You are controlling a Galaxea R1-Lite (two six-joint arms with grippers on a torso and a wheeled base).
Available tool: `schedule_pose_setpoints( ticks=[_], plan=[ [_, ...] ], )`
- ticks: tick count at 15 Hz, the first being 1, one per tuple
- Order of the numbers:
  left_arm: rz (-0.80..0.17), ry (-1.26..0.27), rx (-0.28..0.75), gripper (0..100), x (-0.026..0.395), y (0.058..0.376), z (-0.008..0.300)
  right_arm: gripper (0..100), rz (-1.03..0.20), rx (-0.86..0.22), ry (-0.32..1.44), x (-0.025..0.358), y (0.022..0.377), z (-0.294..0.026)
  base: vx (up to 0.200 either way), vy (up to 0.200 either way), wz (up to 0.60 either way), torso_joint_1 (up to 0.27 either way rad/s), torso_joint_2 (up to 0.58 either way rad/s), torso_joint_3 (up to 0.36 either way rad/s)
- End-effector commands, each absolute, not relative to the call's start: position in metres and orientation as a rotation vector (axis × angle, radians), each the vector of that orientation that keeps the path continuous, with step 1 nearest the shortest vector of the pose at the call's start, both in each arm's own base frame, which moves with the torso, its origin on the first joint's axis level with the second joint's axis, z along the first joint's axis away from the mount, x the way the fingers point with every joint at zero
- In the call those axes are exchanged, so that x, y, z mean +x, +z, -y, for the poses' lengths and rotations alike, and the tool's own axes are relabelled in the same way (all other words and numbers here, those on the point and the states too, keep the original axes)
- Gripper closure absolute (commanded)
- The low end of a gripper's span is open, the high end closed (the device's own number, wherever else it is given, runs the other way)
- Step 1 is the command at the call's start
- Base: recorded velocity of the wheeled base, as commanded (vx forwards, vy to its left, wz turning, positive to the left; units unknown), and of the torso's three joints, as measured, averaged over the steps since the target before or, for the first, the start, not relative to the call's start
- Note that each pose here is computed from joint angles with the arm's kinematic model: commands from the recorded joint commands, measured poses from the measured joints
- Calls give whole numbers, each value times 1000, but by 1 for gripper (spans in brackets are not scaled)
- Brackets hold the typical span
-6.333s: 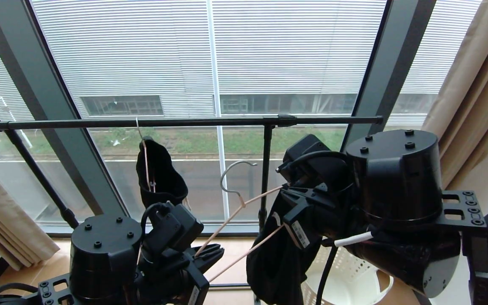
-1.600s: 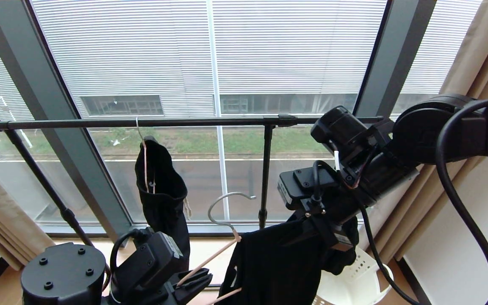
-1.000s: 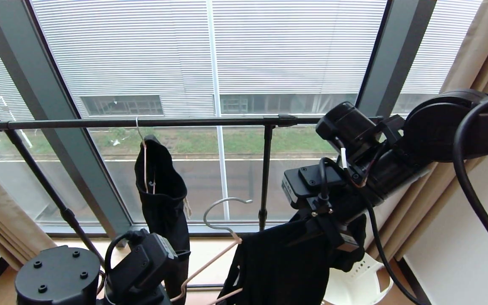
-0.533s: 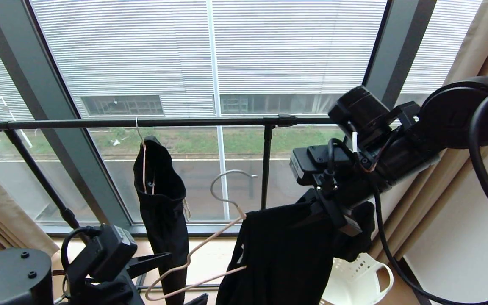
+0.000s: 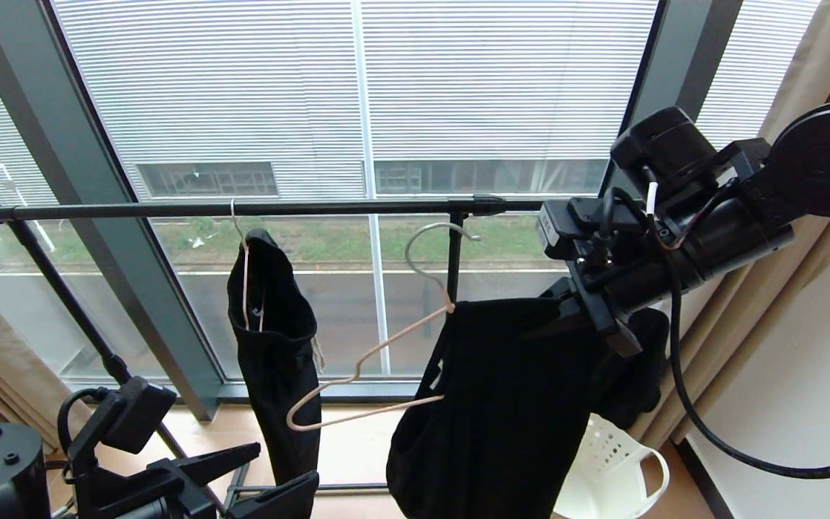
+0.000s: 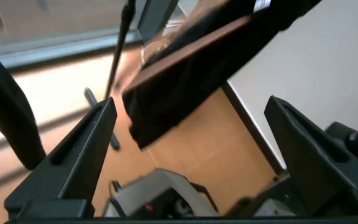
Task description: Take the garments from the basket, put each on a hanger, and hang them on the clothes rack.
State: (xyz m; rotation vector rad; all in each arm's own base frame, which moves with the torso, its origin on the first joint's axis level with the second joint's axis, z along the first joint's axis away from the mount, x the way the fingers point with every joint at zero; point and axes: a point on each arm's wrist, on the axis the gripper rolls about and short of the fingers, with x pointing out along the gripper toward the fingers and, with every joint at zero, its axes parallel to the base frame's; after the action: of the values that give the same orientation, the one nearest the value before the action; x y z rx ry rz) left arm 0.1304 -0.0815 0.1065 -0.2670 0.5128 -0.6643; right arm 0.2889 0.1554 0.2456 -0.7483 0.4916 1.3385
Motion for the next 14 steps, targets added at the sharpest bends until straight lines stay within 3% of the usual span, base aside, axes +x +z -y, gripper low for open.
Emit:
schedule_pose_setpoints(
  ticks=[1,8,14],
  plan=[
    [-554,-659,-281,0,128,100,81,100,-467,-746,1314,290,254,-150,0,0,0,0,0,0],
    [-613,-686,-267,0,155,95,108,100,-432,-730,1290,290,267,-152,0,0,0,0,0,0],
    [-596,-613,-237,0,190,90,156,100,-429,-713,1282,287,272,-152,0,0,0,0,0,0]
  ],
)
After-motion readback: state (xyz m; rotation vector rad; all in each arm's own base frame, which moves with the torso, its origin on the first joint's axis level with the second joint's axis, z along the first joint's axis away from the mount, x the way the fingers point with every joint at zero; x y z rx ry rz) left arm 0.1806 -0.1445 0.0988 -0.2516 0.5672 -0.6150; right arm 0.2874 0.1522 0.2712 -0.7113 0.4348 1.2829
